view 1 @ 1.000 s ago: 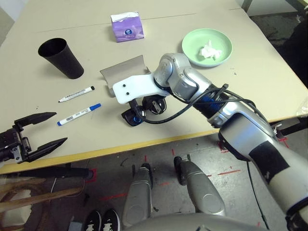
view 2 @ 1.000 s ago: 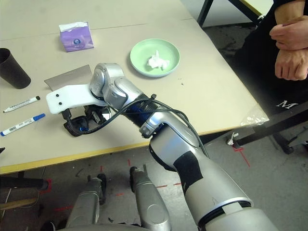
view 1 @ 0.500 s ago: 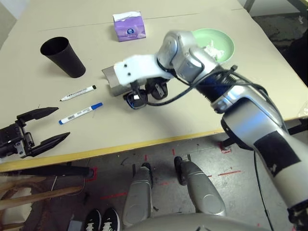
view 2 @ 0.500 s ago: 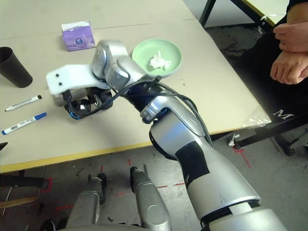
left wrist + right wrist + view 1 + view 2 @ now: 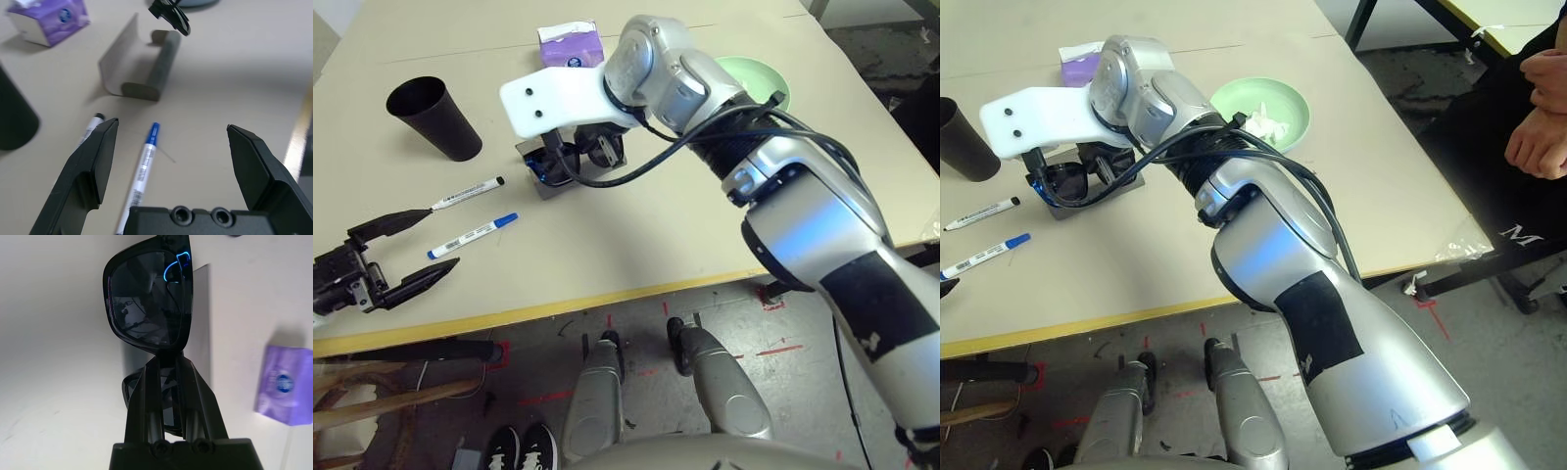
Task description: Organize and tidy the items on the table.
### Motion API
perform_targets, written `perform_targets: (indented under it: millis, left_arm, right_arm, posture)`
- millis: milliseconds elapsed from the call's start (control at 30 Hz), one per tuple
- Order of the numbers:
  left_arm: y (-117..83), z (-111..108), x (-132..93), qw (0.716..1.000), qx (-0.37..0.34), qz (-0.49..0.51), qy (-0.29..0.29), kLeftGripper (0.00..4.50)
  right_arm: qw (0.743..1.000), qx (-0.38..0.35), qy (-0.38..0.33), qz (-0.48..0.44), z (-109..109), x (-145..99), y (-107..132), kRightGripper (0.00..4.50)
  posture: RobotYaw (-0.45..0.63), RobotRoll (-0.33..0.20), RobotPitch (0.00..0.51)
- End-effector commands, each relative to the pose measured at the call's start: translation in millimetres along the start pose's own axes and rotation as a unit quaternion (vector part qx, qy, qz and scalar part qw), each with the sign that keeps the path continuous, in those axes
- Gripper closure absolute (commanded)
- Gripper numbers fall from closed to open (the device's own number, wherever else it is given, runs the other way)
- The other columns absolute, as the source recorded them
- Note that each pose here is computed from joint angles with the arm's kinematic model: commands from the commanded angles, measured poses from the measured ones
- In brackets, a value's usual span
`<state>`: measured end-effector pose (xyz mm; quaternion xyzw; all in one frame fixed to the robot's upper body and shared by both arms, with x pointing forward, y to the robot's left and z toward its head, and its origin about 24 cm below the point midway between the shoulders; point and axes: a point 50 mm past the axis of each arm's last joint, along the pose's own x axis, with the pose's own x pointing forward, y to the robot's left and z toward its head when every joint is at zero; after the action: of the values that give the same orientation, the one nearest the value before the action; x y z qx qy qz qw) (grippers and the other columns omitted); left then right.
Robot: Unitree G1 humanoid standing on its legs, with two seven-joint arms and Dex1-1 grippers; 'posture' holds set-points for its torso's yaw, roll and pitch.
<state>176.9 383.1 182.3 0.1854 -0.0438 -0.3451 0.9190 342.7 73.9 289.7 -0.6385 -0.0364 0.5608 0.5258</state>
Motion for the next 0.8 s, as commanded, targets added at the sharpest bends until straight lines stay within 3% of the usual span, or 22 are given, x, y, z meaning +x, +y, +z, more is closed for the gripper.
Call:
perform_targets:
  millis: [33, 400, 800]
  left_arm:
    - [2, 6, -5, 1.0, 0.0, 0.019, -0.001, 0.0]
    - [-2, 4, -4, 0.999, -0.006, 0.044, -0.002, 0.0]
    - [-9, 1, -2, 0.997, -0.001, 0.075, -0.011, 0.0]
  right_arm:
    - [1.0, -0.012, -0.006, -0.026, 4, 4, -3, 4.35]
    - [0.998, -0.011, -0.006, -0.059, 1, 18, 2, 4.35]
    - [0.997, 0.014, 0.022, -0.078, -17, 35, 18, 4.35]
  posture:
    - [-0.09, 0.0, 0.247]
    - [-0.06, 0.0, 0.253]
    - [-0.04, 0.0, 0.269]
